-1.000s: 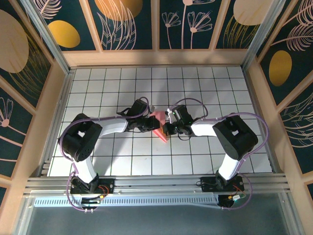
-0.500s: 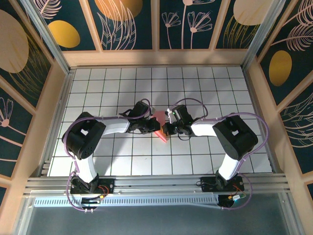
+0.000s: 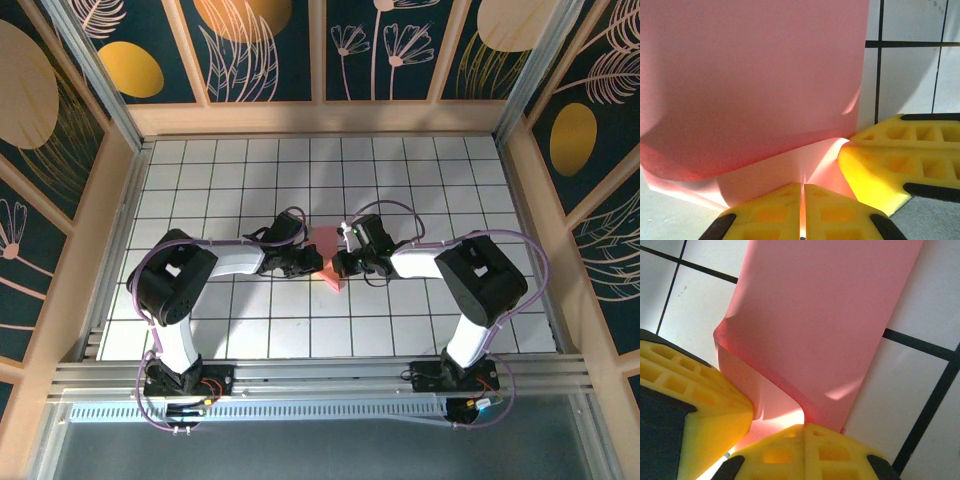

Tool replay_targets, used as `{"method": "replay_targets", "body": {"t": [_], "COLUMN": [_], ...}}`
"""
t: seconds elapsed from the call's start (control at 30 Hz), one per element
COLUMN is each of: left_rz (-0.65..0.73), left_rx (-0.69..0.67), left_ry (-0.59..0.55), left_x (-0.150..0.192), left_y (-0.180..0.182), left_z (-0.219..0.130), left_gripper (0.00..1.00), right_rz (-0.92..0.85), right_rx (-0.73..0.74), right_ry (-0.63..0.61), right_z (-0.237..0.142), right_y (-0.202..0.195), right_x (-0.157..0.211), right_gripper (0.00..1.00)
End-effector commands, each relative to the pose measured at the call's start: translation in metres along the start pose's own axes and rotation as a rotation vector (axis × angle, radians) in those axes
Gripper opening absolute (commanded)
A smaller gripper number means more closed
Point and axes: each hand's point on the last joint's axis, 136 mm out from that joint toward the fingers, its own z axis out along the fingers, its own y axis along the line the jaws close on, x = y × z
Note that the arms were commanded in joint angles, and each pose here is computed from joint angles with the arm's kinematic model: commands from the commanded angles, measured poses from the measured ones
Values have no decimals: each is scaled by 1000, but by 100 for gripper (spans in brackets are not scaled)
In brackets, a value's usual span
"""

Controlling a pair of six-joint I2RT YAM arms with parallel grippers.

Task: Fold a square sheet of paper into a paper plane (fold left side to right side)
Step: Third fold the triangle at the center of the table.

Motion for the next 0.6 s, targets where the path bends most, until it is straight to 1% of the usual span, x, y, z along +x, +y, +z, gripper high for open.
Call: {"method": "replay_targets", "body": {"t": [0.0,0.13,0.3,0.4,0.57], "left_rz": [-10,-18,-36,-51,-69], "left_rx": [-36,-54,-88,-111,-131], "left_ry": [14,13,21,26,31], "left_x": [6,7,12,16,21], "left_y": [11,16,28,37,46], "left_z": [4,5,9,11,13], "left_gripper": [10,10,8,7,6], "right_rz": [28,28,26,25,32], "right_rx": [58,59,40,20,-19], "right_ry": [96,95,73,37,-35], "right_z": [7,7,3,-2,-18], "right_y": [-19,-18,-12,-6,2], "right_x": [28,28,18,2,-29], "right_gripper": [2,3,9,14,25]}}
